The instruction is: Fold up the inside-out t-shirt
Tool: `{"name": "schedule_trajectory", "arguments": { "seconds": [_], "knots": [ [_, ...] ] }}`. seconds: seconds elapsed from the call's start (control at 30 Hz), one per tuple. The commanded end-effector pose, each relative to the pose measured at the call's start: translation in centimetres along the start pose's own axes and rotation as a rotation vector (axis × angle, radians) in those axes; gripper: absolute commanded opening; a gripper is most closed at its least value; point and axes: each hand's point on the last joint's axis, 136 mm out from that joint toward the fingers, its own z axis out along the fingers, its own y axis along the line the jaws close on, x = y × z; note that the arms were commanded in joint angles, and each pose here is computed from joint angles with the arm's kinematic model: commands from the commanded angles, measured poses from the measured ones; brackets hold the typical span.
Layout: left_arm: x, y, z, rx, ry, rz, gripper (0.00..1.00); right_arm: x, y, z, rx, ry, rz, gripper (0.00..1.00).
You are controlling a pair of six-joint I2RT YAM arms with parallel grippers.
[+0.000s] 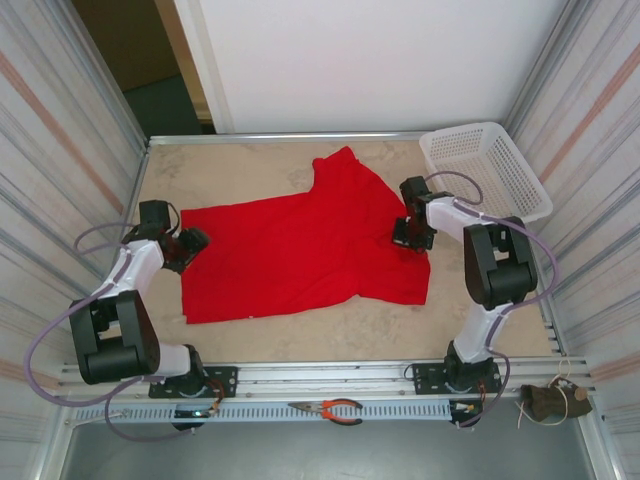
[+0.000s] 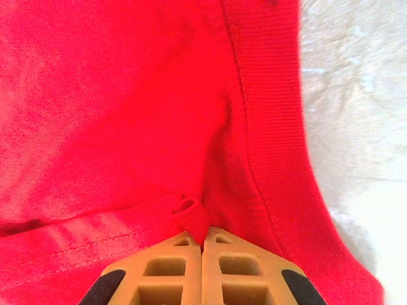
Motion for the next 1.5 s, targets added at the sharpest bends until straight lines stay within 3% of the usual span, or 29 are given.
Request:
{"name": "schedule_trajectory", "arguments": {
  "seconds": [0.0,0.17,0.33,0.37,0.43,0.6,0.87,1.03,1.23,1.47],
  "knots": [
    [-0.4,-0.2,-0.8,0.016,-0.020,-0.010,0.64,-1.5,-0.4,-4.1,-0.002,-0.073,-0.005,0.00],
    [-0.4,-0.1,-0.6,0.011,-0.018,-0.008,0.64,-2.8,-0.5,-6.3,-0.008,-0.123,-0.004,0.00],
    [-0.3,0.0,-0.5,0.012,-0.015,-0.013,0.64,-4.2,-0.1,-5.2,-0.003,-0.121,-0.004,0.00],
    [-0.2,0.0,-0.3,0.013,-0.012,-0.018,0.64,-4.5,-0.2,-4.7,0.007,-0.116,-0.003,0.06],
    [-0.1,0.0,-0.2,0.017,-0.004,-0.021,0.64,-4.6,-0.8,-3.9,0.045,-0.102,-0.005,0.35],
    [0.3,-0.3,-0.6,0.040,-0.004,-0.021,0.64,-2.1,-2.7,-5.4,0.076,-0.110,0.018,0.51],
    [4.8,-2.5,-2.0,0.174,0.027,-0.012,0.64,5.8,-2.6,-6.0,-0.110,-0.086,0.156,0.48],
    [9.3,-1.9,0.8,0.178,0.086,-0.031,0.65,8.1,-1.4,-3.1,-0.186,-0.031,0.253,0.46],
    [10.8,0.1,3.1,0.130,0.117,-0.083,0.64,11.5,-5.4,0.1,-0.023,0.088,0.465,0.45],
    [9.6,1.8,2.4,0.025,0.091,-0.064,0.65,14.1,-9.7,-1.5,0.115,0.081,0.695,0.46]
  ]
}}
